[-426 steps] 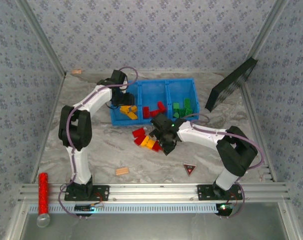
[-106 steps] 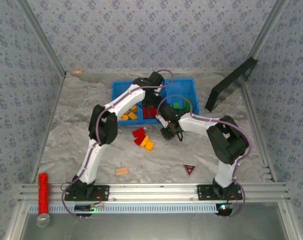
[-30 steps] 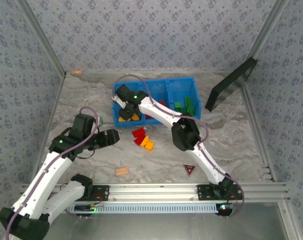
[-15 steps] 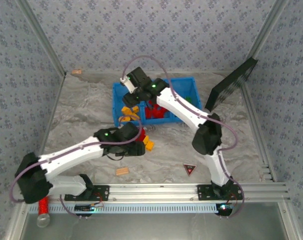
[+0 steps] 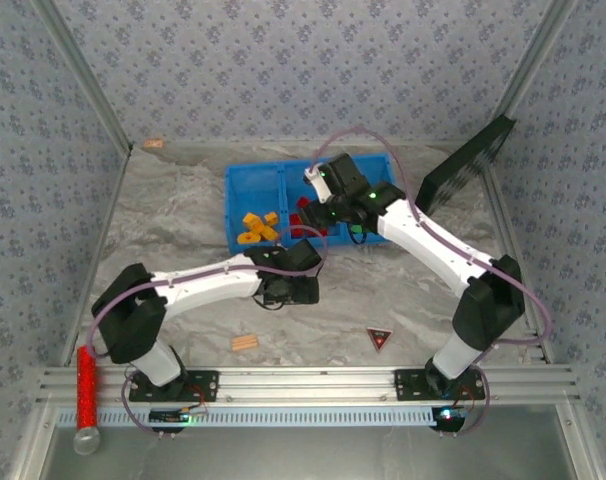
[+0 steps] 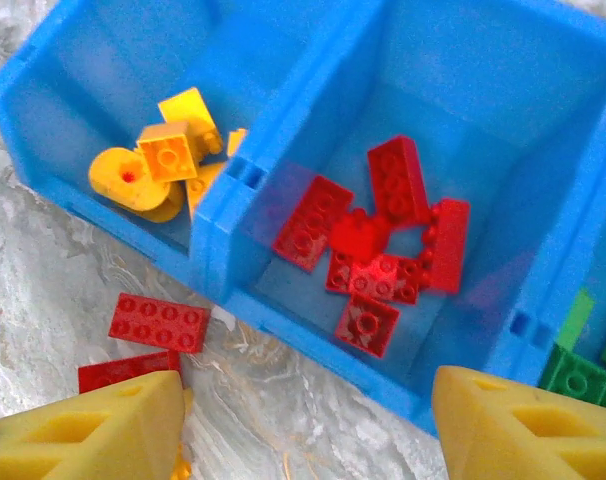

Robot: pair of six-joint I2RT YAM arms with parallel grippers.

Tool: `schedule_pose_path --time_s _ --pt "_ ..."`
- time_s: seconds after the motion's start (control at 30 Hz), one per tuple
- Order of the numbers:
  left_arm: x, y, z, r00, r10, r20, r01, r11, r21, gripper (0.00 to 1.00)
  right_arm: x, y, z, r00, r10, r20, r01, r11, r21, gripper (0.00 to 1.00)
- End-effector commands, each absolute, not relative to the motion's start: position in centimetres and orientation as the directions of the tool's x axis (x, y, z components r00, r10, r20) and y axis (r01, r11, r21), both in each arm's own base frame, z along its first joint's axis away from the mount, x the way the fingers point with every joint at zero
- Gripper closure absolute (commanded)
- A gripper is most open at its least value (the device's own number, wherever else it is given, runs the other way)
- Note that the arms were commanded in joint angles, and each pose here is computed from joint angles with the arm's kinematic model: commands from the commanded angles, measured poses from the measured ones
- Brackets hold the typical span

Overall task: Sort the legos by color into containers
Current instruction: Pick up the lego from the center of the table.

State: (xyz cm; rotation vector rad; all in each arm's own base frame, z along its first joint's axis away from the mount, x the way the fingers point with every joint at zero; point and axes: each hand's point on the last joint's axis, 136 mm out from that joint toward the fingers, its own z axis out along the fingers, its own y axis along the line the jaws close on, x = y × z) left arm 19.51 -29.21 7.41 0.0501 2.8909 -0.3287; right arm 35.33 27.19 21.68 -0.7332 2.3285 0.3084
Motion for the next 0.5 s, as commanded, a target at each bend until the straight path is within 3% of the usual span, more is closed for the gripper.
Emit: schedule_pose_path --time_s 0.0,0.47 --pt "19.6 -31.5 7.8 -0.978 0.0 -0.209 0.056 0.963 -0.263 0.21 35.6 26.2 22.1 -0.635 -0.331 -0.698 -0.533 0.841 0.086 0.32" --pt "21.3 -32.1 5.4 -0.985 -0.009 -0.174 0.029 0.976 -0.217 0.2 35.2 22.7 20.4 -0.693 -0.29 -0.659 -0.486 0.864 0.13 0.32"
